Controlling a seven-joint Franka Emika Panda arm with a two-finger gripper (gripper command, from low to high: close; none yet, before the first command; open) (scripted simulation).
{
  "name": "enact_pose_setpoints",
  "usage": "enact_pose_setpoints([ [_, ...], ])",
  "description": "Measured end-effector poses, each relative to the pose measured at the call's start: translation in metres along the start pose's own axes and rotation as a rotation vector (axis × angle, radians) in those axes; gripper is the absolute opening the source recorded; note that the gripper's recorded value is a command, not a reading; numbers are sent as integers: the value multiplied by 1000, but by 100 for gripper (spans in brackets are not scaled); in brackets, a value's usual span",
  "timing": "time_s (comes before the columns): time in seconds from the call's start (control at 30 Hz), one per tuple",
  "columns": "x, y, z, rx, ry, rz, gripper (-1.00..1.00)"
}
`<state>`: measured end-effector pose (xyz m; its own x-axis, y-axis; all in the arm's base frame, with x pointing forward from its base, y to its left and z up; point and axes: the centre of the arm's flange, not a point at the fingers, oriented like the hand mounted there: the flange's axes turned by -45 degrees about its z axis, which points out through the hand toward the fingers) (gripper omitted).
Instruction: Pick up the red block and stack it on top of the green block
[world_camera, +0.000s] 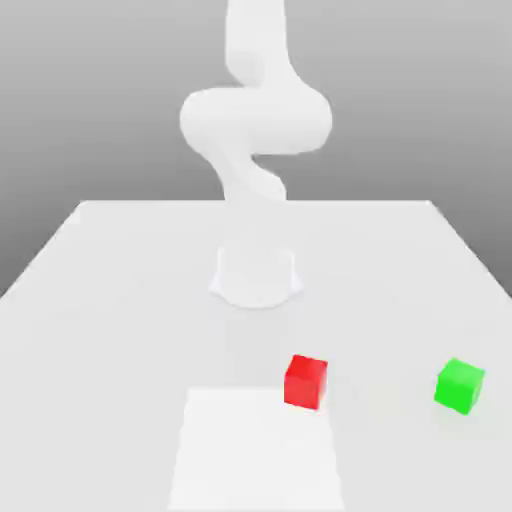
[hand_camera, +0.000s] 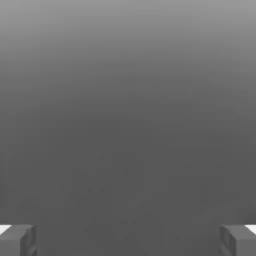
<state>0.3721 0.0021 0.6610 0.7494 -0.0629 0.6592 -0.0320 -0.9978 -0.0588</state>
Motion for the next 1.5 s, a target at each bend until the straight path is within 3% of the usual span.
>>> enact_pose_setpoints([
  [0.3,-123,-23,193,-4,-343,164,0],
  [0.6,-333,-40,309,-154,-679,271,0],
  [0.87,-382,-37,349,-166,-705,279,0],
  [0.9,-386,-37,352,-166,-706,279,-100],
  [1.5,-346,-41,307,-168,-704,278,-100],
])
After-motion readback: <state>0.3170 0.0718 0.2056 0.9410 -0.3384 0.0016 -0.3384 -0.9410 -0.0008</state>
